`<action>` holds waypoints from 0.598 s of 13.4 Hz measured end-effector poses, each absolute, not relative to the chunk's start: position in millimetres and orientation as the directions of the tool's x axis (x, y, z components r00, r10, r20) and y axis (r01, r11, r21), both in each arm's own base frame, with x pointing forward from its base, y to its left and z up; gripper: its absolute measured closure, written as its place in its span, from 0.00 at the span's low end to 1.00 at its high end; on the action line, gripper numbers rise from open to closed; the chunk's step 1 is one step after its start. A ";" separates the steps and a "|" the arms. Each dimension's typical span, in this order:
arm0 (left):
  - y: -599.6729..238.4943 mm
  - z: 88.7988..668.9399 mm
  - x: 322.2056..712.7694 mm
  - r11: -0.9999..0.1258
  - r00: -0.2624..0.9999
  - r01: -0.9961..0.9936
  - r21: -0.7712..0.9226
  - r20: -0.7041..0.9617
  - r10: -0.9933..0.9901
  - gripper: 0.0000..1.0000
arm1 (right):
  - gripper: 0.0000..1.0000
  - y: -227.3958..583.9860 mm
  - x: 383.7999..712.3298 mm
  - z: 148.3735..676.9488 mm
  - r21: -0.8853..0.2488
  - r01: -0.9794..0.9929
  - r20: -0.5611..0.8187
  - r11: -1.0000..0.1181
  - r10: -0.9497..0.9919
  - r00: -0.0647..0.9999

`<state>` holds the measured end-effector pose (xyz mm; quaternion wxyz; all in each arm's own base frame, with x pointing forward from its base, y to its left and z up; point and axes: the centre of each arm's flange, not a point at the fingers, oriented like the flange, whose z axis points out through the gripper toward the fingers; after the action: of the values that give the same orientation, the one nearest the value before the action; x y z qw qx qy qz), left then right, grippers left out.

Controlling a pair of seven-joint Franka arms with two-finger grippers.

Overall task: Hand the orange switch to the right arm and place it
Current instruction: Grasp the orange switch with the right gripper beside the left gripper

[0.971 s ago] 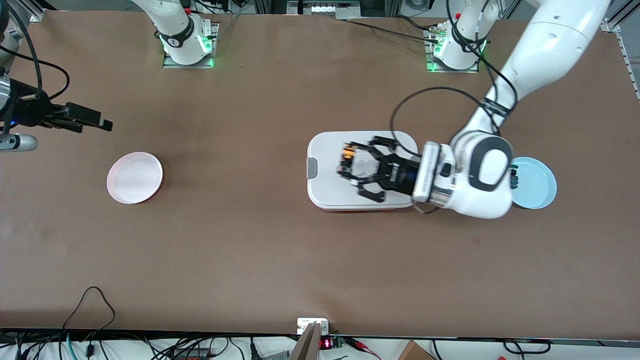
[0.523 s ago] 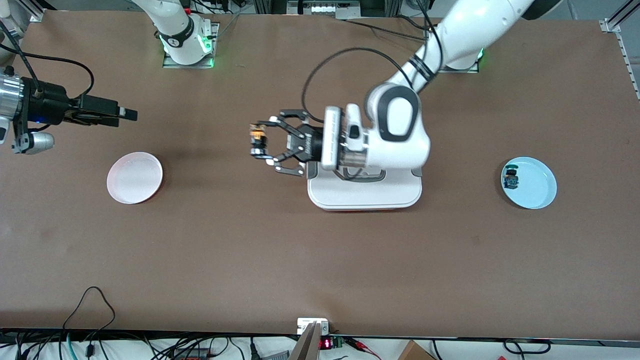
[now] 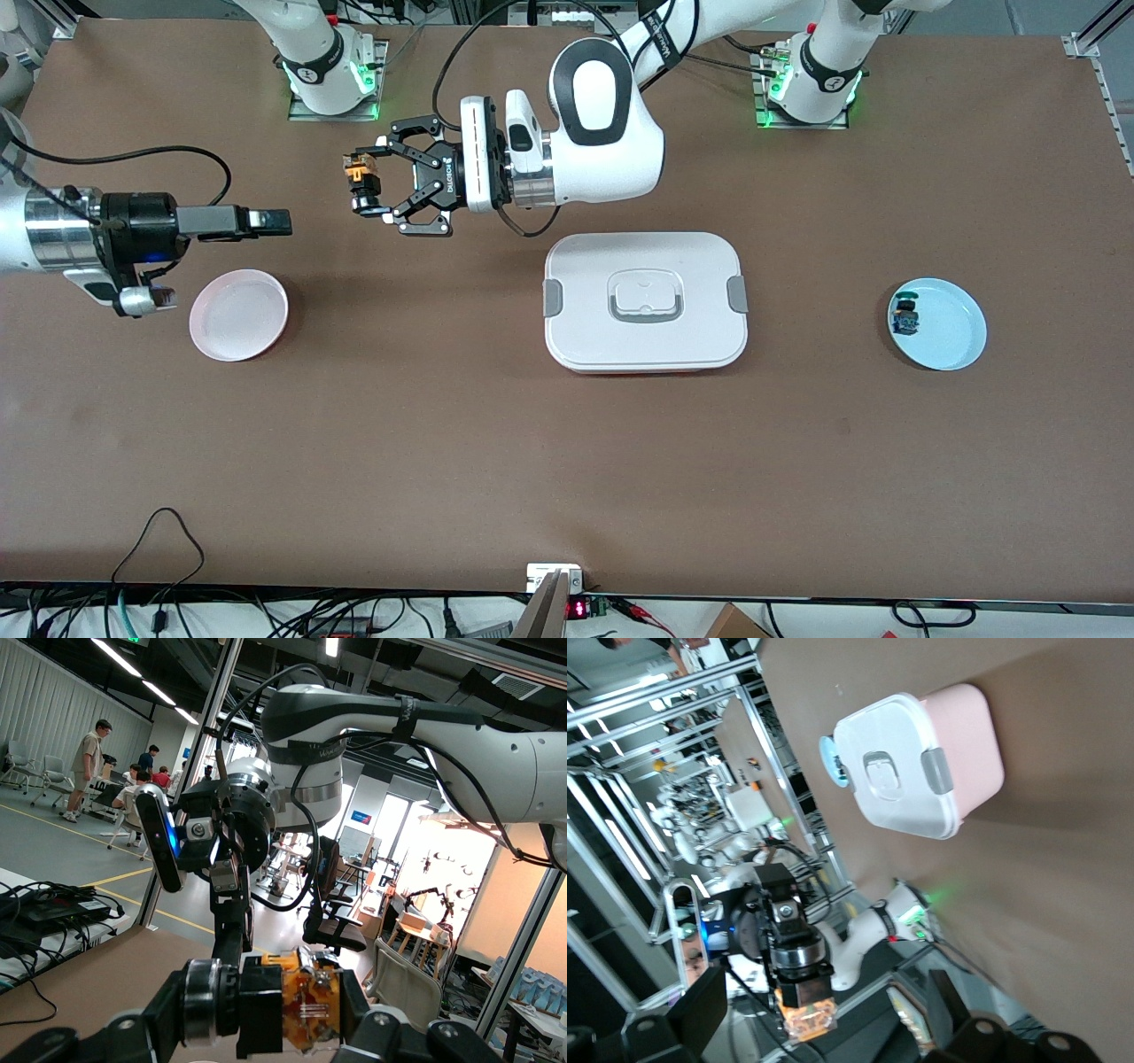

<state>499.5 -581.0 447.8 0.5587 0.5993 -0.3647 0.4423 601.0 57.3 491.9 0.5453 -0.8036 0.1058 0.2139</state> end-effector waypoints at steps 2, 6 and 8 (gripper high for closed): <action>-579.8 447.5 501.2 -0.113 0.343 -0.931 0.348 0.937 0.058 0.29 | 0.00 58.2 602.6 492.2 -0.815 -0.499 -0.536 -0.295 0.053 0.843; -579.2 446.8 502.1 -0.115 0.343 -0.931 0.348 0.938 0.058 0.29 | 0.00 68.6 593.9 484.6 -0.781 -0.578 -0.613 -0.237 0.117 0.781; -578.9 445.8 502.8 -0.117 0.344 -0.930 0.348 0.937 0.057 0.29 | 0.00 71.5 588.3 472.6 -0.766 -0.604 -0.638 -0.218 0.140 0.757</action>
<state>502.8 -578.9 445.8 0.5568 0.6015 -0.3629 0.4433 588.3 71.5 472.6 0.6039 -0.7170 0.1618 0.3083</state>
